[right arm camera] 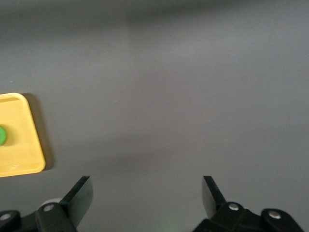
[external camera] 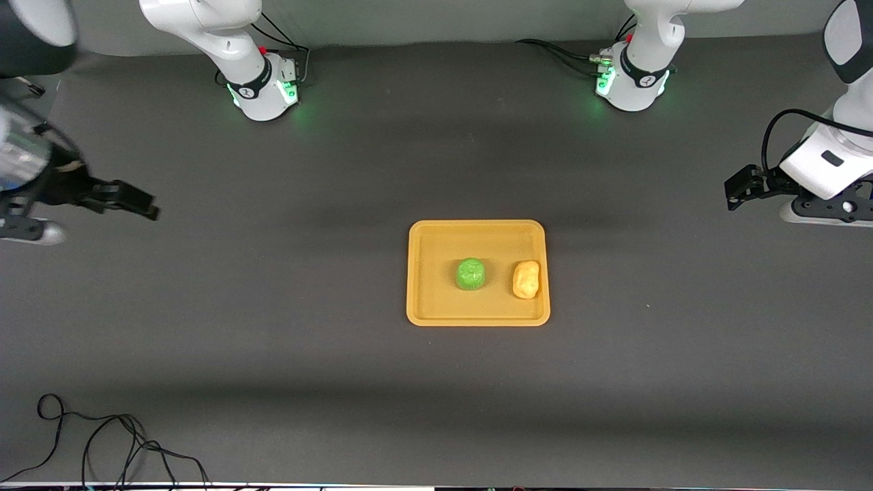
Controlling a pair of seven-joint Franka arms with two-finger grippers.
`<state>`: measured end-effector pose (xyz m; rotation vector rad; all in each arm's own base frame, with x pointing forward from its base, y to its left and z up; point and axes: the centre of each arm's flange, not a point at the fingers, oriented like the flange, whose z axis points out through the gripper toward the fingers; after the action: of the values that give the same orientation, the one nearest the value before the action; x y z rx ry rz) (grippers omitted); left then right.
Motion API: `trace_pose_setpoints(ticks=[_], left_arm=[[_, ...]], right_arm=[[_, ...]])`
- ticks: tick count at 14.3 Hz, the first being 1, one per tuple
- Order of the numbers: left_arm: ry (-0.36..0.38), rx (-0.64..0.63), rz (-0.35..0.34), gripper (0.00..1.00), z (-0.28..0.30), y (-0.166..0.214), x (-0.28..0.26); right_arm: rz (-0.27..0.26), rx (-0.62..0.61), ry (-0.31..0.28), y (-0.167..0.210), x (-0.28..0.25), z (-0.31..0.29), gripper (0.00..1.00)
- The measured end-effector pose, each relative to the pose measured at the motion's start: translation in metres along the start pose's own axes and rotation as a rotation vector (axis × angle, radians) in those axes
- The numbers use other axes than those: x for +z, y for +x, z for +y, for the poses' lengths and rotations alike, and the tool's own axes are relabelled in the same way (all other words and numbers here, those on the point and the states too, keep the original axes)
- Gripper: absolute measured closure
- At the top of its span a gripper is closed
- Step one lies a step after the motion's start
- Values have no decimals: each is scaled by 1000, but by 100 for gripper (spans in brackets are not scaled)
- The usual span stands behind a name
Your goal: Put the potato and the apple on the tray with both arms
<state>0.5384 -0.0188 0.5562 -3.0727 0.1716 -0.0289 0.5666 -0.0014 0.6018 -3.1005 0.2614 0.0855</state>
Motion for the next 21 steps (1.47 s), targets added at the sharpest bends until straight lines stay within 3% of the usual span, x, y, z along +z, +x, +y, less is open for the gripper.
trace_pose_setpoints(ticks=[3, 16, 21], left_arm=[[0, 0, 0, 0, 0, 0, 0], [0, 1, -3, 0, 0, 1, 2], [0, 1, -3, 0, 0, 1, 2]], right_arm=[[0, -7, 3, 5, 0, 36, 0], [-23, -88, -7, -4, -3, 30, 0], [-29, -172, -18, -3, 1, 31, 0]])
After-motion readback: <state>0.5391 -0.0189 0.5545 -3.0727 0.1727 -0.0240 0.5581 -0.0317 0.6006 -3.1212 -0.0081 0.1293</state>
